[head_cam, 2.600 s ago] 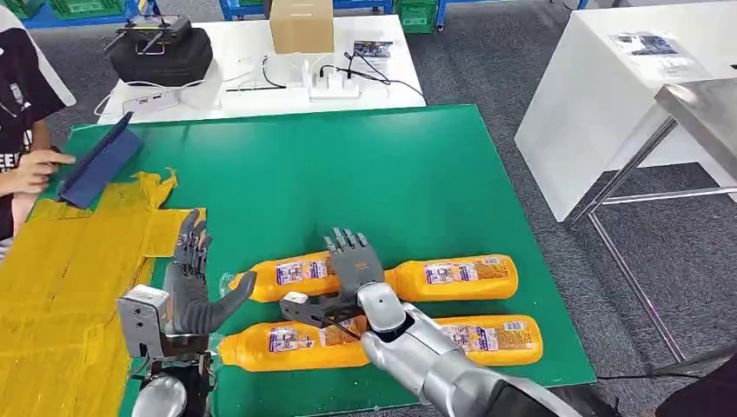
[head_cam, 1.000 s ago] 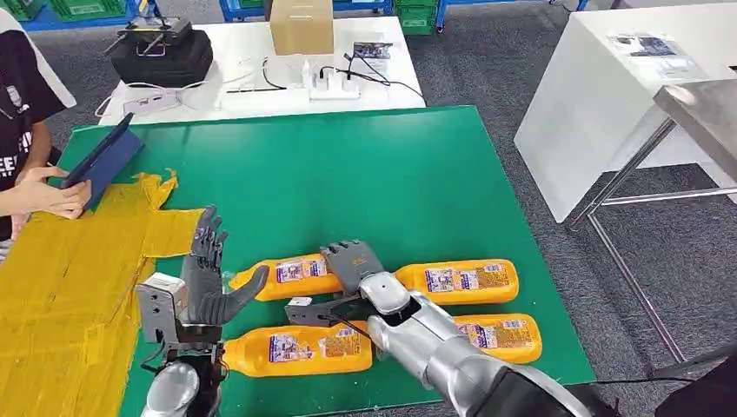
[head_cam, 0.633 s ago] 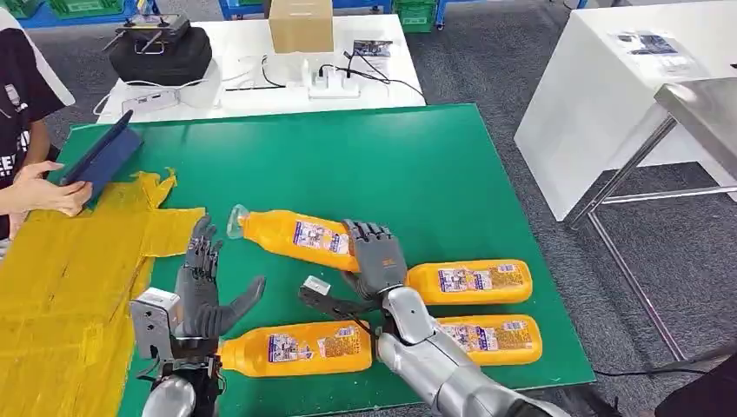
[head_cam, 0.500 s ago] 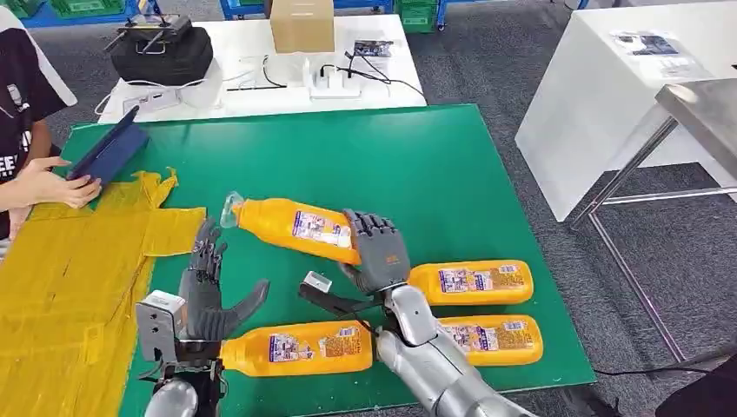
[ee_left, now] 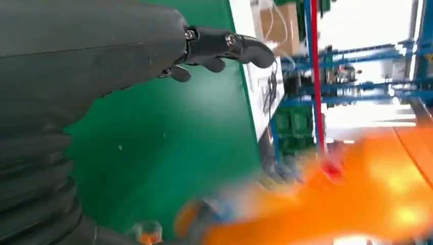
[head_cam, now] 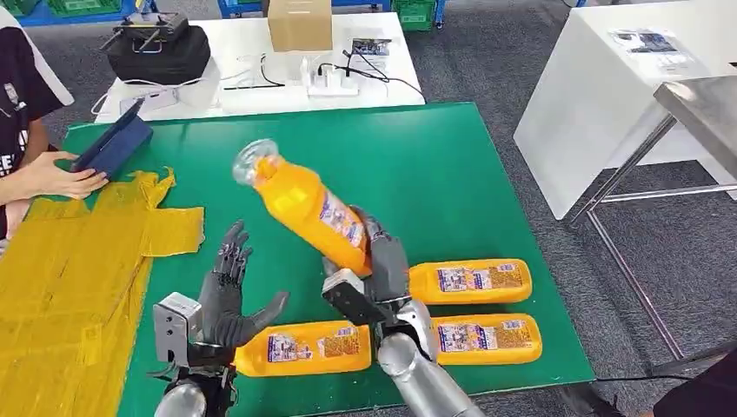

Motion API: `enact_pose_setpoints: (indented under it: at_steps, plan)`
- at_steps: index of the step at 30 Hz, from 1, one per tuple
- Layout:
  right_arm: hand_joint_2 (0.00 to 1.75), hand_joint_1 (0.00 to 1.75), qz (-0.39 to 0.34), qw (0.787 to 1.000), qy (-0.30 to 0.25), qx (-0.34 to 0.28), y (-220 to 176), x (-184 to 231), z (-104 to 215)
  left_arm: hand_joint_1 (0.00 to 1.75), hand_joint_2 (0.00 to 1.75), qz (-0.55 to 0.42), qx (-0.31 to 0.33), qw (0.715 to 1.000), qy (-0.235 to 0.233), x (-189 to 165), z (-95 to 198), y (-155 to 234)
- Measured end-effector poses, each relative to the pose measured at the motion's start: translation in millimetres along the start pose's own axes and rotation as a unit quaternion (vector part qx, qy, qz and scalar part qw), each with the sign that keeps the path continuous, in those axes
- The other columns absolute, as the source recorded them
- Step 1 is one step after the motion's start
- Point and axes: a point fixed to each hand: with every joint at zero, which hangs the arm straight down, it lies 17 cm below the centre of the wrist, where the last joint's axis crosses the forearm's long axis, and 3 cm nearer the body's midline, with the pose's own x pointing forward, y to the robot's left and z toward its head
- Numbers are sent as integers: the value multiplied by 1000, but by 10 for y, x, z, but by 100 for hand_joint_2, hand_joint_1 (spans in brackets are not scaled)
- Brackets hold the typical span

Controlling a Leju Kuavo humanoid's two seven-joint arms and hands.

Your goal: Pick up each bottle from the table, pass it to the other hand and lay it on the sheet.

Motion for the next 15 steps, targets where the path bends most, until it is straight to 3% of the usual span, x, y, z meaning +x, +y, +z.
enact_pose_setpoints:
  at_steps: [6, 15]
  plan:
    - [175, 175, 16, 992, -30, 120, 632, 113, 190, 0, 175, 26, -33, 999, -22, 171, -113, -111]
    - [175, 175, 70, 981, -52, 176, 908, 70, 329, 0, 175, 27, -41, 998, -37, 287, -173, -127]
